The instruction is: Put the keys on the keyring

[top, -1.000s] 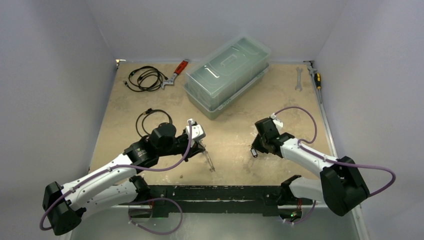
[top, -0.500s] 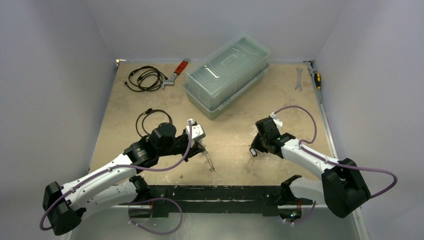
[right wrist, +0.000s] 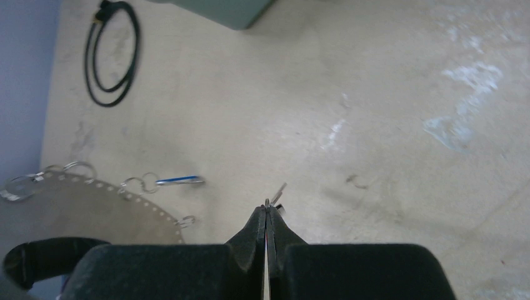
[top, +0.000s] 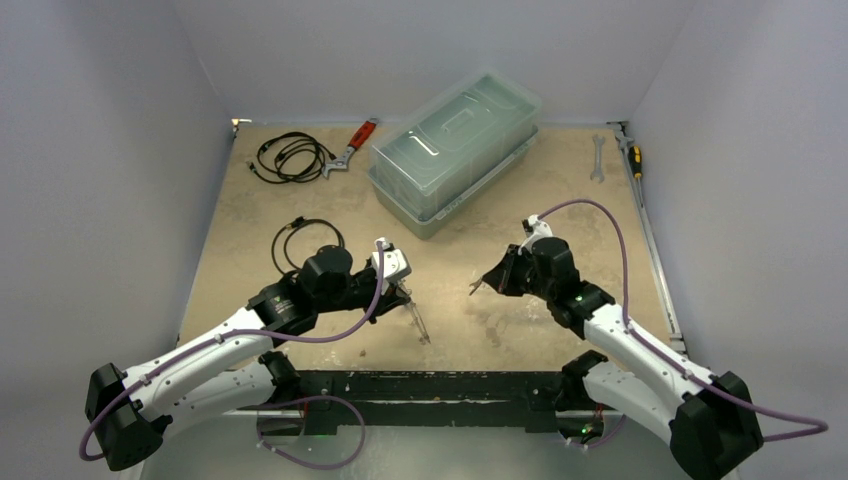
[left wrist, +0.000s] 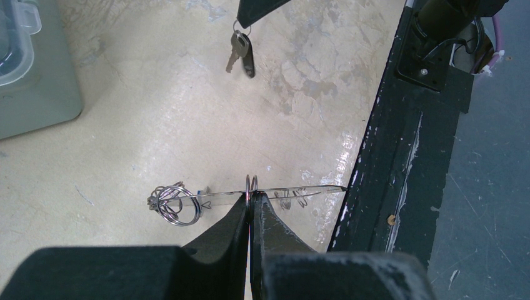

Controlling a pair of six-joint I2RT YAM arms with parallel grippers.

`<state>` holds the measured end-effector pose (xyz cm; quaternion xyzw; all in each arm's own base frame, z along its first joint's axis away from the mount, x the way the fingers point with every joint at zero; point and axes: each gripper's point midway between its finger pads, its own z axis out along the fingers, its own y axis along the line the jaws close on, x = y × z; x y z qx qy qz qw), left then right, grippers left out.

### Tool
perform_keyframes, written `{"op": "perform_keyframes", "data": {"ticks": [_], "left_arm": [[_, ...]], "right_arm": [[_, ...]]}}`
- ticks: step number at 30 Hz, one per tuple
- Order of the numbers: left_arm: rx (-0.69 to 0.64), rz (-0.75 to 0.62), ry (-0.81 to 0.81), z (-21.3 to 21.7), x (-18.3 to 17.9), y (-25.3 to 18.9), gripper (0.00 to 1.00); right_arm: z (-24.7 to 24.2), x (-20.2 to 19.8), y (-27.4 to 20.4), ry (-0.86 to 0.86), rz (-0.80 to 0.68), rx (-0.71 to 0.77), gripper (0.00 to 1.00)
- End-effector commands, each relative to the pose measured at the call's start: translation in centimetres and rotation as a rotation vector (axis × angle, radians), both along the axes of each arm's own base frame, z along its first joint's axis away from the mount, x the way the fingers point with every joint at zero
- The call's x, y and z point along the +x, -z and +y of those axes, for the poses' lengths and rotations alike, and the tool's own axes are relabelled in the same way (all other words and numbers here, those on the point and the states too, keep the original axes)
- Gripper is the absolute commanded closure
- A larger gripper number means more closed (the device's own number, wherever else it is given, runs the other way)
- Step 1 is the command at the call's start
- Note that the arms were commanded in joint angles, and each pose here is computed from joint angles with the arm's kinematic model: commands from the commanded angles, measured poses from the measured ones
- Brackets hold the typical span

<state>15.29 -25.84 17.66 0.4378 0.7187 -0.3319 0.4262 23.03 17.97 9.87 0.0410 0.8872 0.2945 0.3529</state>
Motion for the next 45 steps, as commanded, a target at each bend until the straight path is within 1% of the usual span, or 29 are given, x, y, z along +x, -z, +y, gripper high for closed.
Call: {"op": "perform_keyframes", "data": {"ticks": [1, 5, 14, 18, 23, 33, 41, 45], "left_arm": [[-0.055, -0.022, 0.009, -0.6, 0.2, -1.2, 1.0], [-0.053, -0.019, 0.008, -0.6, 0.3, -1.1, 1.0], [-0.049, -0.017, 0.009, -0.7, 0.3, -1.0, 1.0], [-0.047, -0.017, 0.01, -0.7, 0.3, -0.9, 1.0], [-0.045, -0.015, 0.013, -0.7, 0.3, -0.8, 1.0], [-0.045, -0.014, 0.015, -0.7, 0.3, -0.8, 1.0], [-0.044, -0.012, 0.015, -0.7, 0.3, -0.7, 1.0], [-0.039, -0.013, 0.014, -0.7, 0.3, -0.6, 1.0]], "right_arm": [[2.3, -0.4, -4.0, -0.204, -0.19, 0.056, 1.0], [3.1, -1.0, -5.7, -0.277, -0.256, 0.091, 1.0], [5.0, -1.7, -10.5, -0.379, -0.422, 0.186, 1.0], [6.0, -2.7, -12.2, -0.438, -0.495, 0.222, 1.0], [7.9, -4.5, -14.1, -0.516, -0.587, 0.216, 1.0], [9.1, -6.0, -14.8, -0.588, -0.605, 0.277, 1.0], [9.0, -6.9, -15.3, -0.618, -0.641, 0.305, 1.0], [8.9, -6.8, -15.2, -0.606, -0.642, 0.302, 1.0]]}}
